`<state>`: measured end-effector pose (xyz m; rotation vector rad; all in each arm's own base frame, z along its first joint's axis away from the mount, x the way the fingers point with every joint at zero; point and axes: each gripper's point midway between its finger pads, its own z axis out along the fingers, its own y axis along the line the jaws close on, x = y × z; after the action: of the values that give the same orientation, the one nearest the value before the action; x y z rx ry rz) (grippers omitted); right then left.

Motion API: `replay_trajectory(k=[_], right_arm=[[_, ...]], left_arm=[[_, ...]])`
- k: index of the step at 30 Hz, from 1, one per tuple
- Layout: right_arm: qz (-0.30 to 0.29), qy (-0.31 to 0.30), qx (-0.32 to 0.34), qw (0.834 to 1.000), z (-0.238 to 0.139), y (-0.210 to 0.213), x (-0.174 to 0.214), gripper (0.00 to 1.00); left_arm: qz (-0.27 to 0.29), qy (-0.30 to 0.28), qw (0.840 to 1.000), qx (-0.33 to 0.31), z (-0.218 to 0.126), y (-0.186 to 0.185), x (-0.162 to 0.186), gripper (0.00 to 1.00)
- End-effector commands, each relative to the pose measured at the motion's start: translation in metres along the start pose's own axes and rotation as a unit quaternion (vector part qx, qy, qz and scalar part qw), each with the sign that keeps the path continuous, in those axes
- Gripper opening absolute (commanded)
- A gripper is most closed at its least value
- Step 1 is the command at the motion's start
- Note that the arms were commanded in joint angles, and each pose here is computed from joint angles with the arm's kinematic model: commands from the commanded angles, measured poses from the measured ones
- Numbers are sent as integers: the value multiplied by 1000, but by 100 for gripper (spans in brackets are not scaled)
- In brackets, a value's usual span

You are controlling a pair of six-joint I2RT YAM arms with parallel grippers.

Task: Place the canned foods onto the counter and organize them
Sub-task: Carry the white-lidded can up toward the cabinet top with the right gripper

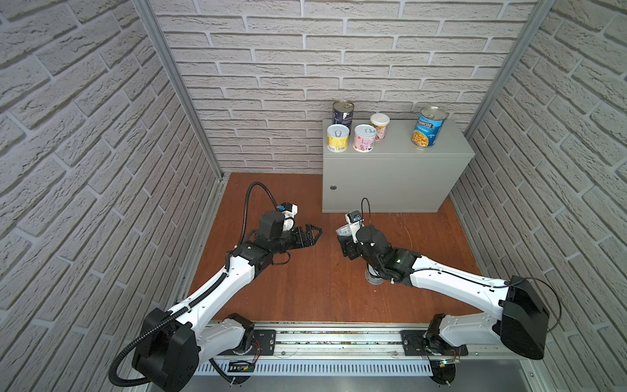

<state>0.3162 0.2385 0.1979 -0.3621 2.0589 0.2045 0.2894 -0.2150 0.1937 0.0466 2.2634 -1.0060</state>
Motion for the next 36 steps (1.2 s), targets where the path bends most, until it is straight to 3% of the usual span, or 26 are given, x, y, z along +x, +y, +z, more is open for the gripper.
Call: replay_trajectory(k=[1,6,18,29,36], right_arm=[[54,-110,-10,992,-39,-9,-77,55],[55,-178,4,982,-75,-31,-110,56],[61,-347,48,935,-143,-78,-159,59],[76,-422,97,898,-164,-130,-212,60],[68,-442,101,889,-161,-143,-245,60]], left_arm=[[2,-27,1000,7,-4,-1,-9,98],[1,-28,1000,9,-5,1,-6,98],[-2,-45,999,14,-13,2,-3,98],[-18,-38,999,21,-12,7,8,98],[-22,-40,999,21,-13,10,11,98]])
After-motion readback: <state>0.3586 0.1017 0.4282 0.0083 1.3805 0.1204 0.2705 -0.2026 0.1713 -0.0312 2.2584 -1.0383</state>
